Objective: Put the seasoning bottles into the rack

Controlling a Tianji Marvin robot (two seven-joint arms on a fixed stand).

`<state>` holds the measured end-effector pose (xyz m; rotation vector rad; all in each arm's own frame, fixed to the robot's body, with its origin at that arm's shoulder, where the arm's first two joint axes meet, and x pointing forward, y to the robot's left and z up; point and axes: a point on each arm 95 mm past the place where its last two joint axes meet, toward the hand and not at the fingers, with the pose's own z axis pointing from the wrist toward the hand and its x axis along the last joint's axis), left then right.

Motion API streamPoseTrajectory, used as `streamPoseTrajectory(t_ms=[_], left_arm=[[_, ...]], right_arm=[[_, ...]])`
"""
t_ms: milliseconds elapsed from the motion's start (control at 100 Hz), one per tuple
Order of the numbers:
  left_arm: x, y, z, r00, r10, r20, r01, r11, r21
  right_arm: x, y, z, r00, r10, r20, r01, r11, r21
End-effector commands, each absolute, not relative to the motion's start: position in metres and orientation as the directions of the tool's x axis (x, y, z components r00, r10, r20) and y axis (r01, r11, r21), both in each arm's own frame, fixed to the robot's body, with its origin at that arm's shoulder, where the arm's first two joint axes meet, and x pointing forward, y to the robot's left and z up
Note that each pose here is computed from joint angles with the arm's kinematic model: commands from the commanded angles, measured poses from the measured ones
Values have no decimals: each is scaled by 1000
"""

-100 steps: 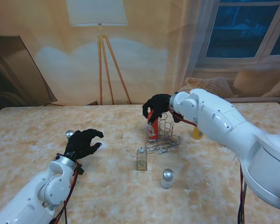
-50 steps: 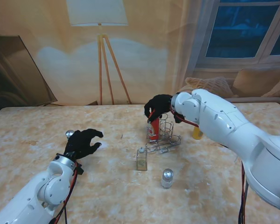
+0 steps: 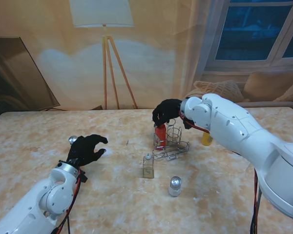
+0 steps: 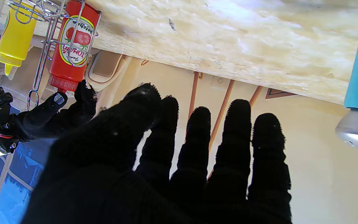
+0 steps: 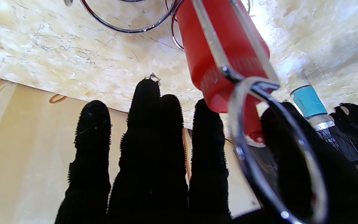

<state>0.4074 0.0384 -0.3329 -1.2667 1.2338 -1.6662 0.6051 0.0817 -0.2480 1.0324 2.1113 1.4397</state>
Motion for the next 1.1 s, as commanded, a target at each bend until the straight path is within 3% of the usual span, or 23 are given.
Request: streamPoseTrajectory(t_ms=[0,540,1090], left_arm=[[406,38,-335,-280,-912,298,-30,-302,-953],[406,38,-335,-280,-913,298,-28,-303,-953],[406,38,-335,-278,-914,295,-25,-300,-954]], right_arm=[[601,83,-253,-664,742,94,366,213,906],[596,60,-212,-633,770,79,288,139,948],[569,-17,-189,-547,837,-16,216,159,963]])
